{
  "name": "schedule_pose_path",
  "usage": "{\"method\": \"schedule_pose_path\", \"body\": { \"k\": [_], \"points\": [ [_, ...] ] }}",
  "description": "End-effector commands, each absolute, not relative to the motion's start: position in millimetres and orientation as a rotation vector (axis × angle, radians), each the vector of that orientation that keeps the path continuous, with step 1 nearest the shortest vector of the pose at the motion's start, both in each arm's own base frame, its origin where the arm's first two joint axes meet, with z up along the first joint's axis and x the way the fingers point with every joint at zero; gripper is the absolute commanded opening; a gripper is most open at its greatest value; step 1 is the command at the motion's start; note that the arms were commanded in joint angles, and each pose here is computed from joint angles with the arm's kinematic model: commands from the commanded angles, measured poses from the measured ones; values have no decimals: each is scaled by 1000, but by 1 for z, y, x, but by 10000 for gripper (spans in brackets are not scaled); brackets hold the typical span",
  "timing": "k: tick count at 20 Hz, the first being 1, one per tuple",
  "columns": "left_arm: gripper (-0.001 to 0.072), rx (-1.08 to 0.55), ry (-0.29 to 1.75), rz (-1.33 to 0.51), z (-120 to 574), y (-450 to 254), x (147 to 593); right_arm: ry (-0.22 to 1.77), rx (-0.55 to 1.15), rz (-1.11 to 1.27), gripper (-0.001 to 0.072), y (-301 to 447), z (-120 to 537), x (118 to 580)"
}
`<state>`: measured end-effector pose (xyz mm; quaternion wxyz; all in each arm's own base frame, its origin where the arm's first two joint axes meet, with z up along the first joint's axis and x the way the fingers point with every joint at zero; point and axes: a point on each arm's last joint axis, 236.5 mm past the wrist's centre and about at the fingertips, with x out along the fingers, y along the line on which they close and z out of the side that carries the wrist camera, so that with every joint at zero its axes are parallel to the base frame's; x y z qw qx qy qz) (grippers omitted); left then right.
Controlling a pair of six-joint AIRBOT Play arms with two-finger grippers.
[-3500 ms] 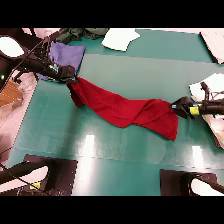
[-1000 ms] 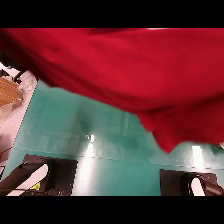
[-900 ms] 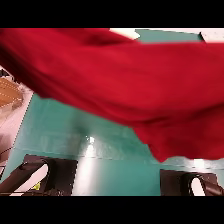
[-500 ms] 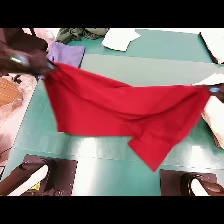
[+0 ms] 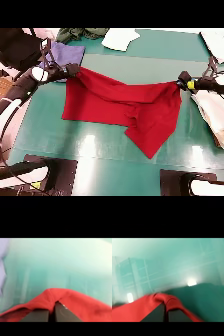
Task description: Fold the shirts.
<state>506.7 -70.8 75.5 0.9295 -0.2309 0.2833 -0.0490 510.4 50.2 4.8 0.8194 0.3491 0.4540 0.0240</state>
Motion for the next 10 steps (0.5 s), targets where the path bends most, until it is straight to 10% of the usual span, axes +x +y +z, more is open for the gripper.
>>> {"method": "schedule_pose_path", "body": {
  "k": [1, 2, 4, 10],
  "points": [
    [33, -451, 454, -27, 72, -51, 541, 969, 787, 33, 69, 39, -4, 547],
    [49, -425, 450, -25, 71, -49, 544, 951, 774, 45, 243, 33, 8, 552],
    [478, -373, 460, -31, 73, -43, 544, 921, 702, 88, 347, 12, 39, 549],
    [495, -419, 665, 50, 67, 36, 499, 997, 614, 104, 505, -37, 69, 444]
  ]
}}
